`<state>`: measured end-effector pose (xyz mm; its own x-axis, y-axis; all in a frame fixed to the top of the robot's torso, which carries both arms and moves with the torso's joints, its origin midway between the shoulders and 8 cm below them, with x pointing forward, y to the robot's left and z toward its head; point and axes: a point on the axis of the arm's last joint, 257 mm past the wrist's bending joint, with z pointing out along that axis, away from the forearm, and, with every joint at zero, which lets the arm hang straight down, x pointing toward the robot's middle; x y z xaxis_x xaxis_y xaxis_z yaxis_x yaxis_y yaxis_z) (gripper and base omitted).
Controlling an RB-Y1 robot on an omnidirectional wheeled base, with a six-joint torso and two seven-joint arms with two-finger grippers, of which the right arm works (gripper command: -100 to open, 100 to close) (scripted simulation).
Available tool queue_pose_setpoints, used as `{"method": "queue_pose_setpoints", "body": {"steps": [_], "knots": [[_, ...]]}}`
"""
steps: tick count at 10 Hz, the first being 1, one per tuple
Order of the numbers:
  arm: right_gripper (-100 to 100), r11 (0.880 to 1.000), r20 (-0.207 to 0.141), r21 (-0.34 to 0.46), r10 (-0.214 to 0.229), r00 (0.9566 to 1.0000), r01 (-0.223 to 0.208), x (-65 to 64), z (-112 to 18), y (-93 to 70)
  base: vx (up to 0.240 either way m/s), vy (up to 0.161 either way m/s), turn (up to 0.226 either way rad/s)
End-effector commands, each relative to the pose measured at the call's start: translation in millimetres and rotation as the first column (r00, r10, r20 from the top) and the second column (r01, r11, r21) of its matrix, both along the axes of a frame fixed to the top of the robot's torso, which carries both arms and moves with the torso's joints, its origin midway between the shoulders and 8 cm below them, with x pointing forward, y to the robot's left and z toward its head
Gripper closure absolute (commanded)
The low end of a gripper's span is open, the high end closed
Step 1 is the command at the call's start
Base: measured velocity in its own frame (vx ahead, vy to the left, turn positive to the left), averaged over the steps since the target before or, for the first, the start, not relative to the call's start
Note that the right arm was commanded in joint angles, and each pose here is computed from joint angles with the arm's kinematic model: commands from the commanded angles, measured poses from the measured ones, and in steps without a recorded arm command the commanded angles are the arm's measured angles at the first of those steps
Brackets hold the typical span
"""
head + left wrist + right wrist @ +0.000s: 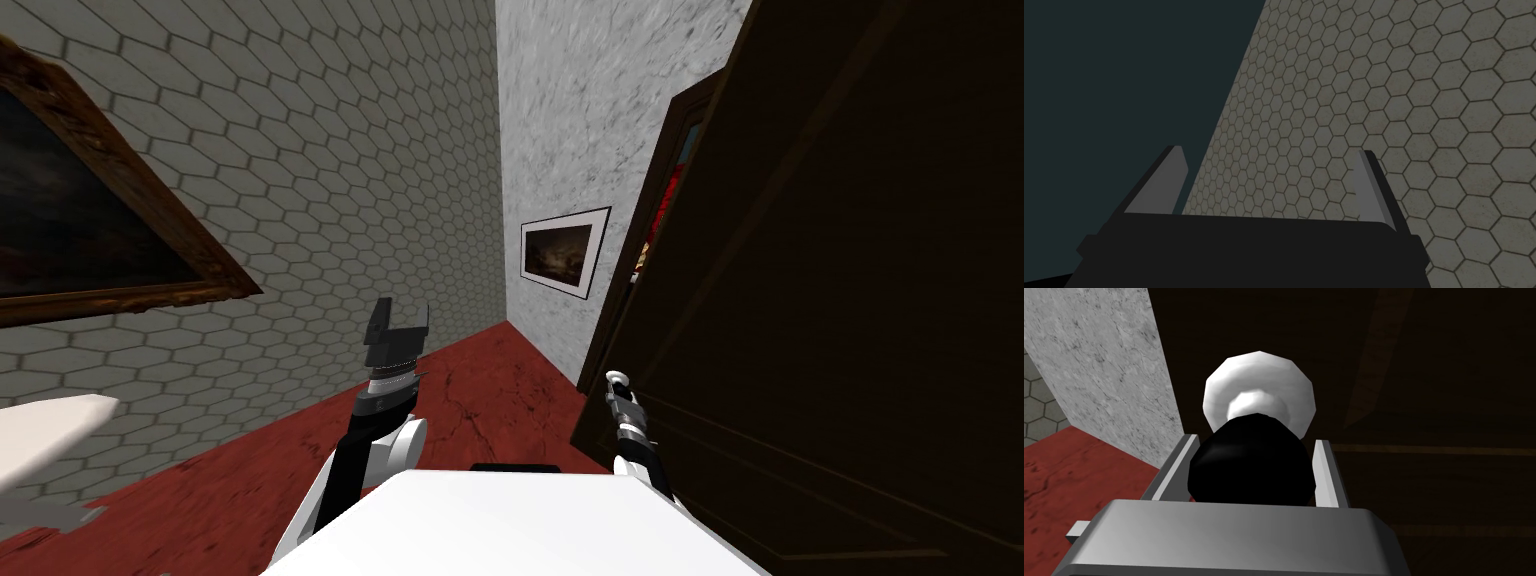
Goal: Pull the door open
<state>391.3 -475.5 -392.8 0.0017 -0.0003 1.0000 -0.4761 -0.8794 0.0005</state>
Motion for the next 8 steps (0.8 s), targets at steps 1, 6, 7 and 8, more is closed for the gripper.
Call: {"method": "queue_pose_setpoints", "body": {"steps": [1,6,7,8], "knots": [[100,1.000,0.004,0.001,0.000,1.0000,0.000,0.5,1.0,0.4,0.000,0.000,0.000],[100,0.997,0.003,-0.003,0.080,0.9968,-0.080,2.7,1.5,14.3,-0.197,0.004,0.088],[100,0.995,0.003,-0.003,0.096,0.9954,-0.096,3.0,1.6,17.4,-0.209,-0.021,0.087],[100,0.994,0.003,-0.002,0.112,0.9937,-0.112,3.2,1.6,20.4,-0.182,-0.057,0.094]]}}
